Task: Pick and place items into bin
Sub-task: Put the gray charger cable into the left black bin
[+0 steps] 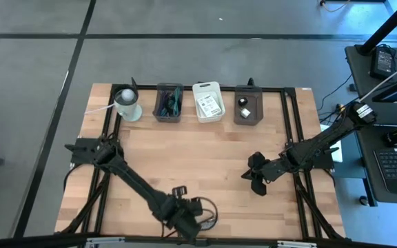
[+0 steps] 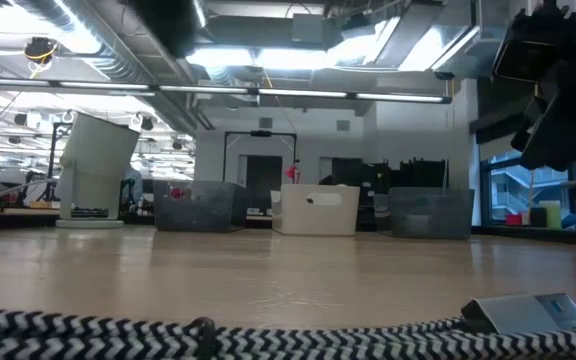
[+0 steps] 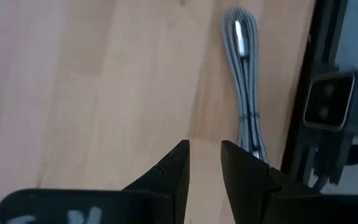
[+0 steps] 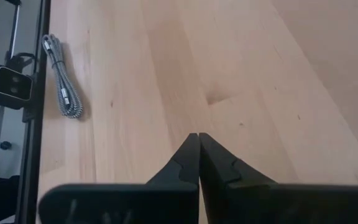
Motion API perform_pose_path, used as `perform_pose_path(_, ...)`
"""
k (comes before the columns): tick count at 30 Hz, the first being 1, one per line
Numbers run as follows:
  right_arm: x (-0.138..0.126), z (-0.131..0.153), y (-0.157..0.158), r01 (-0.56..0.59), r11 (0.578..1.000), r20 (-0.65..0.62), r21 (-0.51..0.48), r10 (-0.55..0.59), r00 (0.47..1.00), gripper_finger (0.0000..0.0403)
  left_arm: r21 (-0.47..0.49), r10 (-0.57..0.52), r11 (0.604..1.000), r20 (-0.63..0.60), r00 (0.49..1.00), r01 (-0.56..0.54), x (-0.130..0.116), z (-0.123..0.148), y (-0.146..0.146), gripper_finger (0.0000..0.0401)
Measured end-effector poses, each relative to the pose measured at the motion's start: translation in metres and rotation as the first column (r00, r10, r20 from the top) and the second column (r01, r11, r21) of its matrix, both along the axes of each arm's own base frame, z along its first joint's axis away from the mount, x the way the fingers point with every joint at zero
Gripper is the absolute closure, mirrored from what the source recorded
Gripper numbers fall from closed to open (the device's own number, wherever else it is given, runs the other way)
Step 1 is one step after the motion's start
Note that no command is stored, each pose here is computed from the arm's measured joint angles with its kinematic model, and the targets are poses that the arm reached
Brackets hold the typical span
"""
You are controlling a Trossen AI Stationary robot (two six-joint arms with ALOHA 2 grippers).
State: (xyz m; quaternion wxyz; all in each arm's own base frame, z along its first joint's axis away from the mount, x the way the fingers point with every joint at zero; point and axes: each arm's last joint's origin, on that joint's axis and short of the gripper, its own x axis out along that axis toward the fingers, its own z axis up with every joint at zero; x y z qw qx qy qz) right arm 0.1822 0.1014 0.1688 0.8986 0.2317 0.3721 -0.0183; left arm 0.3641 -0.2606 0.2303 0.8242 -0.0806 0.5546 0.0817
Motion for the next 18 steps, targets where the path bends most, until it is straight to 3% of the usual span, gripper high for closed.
perform_pose_path(8,0.0,0.0,0.0,0.001,1.0,0.001,0.001,-0.001,1.0,0.0401,0.034,-0.055,0.998,-0.051,0.997,0.057,-0.01,-0.029,-0.026,0.0314)
perform_pose_path(15,0.0,0.0,0.0,-0.005,1.0,0.003,-0.005,0.005,1.0,0.0401,-0.054,0.122,0.991,-0.078,0.989,-0.126,-0.007,-0.045,-0.032,0.0265)
perform_pose_path(18,0.0,0.0,0.0,-0.011,1.0,0.004,-0.013,0.011,1.0,0.0401,-0.077,0.128,0.988,-0.061,0.99,-0.133,-0.002,-0.051,-0.035,0.0235)
